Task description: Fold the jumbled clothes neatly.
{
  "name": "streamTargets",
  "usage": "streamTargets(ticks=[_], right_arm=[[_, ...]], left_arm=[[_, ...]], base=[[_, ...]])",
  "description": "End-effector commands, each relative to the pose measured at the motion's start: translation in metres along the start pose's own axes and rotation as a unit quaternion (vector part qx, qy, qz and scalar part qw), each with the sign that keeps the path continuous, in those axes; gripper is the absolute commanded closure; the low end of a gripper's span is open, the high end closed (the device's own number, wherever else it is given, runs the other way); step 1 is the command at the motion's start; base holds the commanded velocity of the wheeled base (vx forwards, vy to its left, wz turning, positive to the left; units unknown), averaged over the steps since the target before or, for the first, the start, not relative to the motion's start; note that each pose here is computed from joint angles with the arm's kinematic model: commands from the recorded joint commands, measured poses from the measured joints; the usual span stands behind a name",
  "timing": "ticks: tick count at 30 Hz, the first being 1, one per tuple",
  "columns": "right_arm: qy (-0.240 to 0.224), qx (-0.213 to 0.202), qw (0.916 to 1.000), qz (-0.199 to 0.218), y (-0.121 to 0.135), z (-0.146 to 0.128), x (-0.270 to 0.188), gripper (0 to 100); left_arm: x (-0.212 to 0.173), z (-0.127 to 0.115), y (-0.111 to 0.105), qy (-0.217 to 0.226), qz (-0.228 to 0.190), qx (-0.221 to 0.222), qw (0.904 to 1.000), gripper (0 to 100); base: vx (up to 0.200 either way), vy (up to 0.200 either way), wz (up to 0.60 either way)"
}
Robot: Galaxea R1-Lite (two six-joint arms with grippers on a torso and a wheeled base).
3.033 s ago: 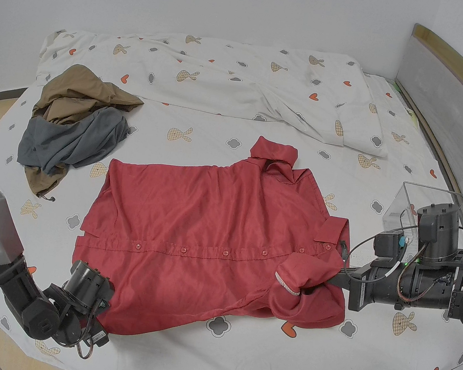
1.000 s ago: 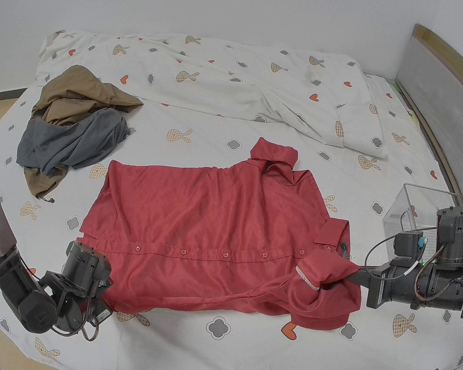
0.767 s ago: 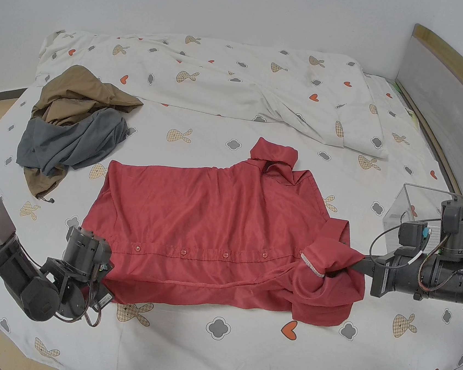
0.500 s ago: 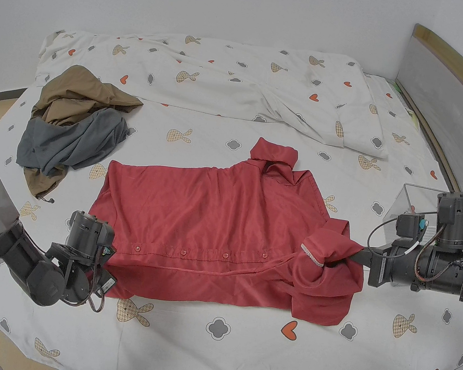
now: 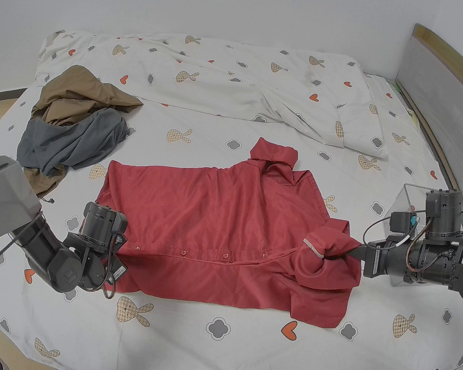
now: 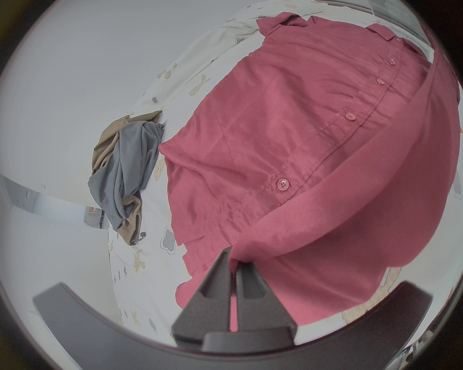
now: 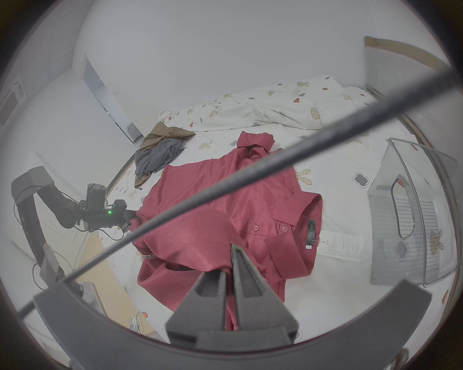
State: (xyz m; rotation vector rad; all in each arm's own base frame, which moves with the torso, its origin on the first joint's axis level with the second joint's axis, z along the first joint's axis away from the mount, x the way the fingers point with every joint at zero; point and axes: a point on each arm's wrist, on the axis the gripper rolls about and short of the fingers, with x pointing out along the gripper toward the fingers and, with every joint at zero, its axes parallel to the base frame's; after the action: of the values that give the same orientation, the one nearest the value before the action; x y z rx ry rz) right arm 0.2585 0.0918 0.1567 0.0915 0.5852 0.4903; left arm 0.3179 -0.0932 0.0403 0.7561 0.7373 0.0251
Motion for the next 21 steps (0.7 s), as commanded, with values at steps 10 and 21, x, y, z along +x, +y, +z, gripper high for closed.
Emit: streamTargets(ticks=[10,21], right_arm=[[0.019,0.006,0.9998,-0.005,-0.012,0.012,0.054,100],[0.006,0.002,1.0000,0.001,-0.011,0.026,0.068,100]], left_arm=[[0.029,0.013,0.000,0.000,0.011,-0.011,0.9999,0],[0.025,0.003,0.022,0.010,0.029,-0.035,0.9989,0]], base=[[0.000,0.000,0.00],[0.000,0.000,0.00]])
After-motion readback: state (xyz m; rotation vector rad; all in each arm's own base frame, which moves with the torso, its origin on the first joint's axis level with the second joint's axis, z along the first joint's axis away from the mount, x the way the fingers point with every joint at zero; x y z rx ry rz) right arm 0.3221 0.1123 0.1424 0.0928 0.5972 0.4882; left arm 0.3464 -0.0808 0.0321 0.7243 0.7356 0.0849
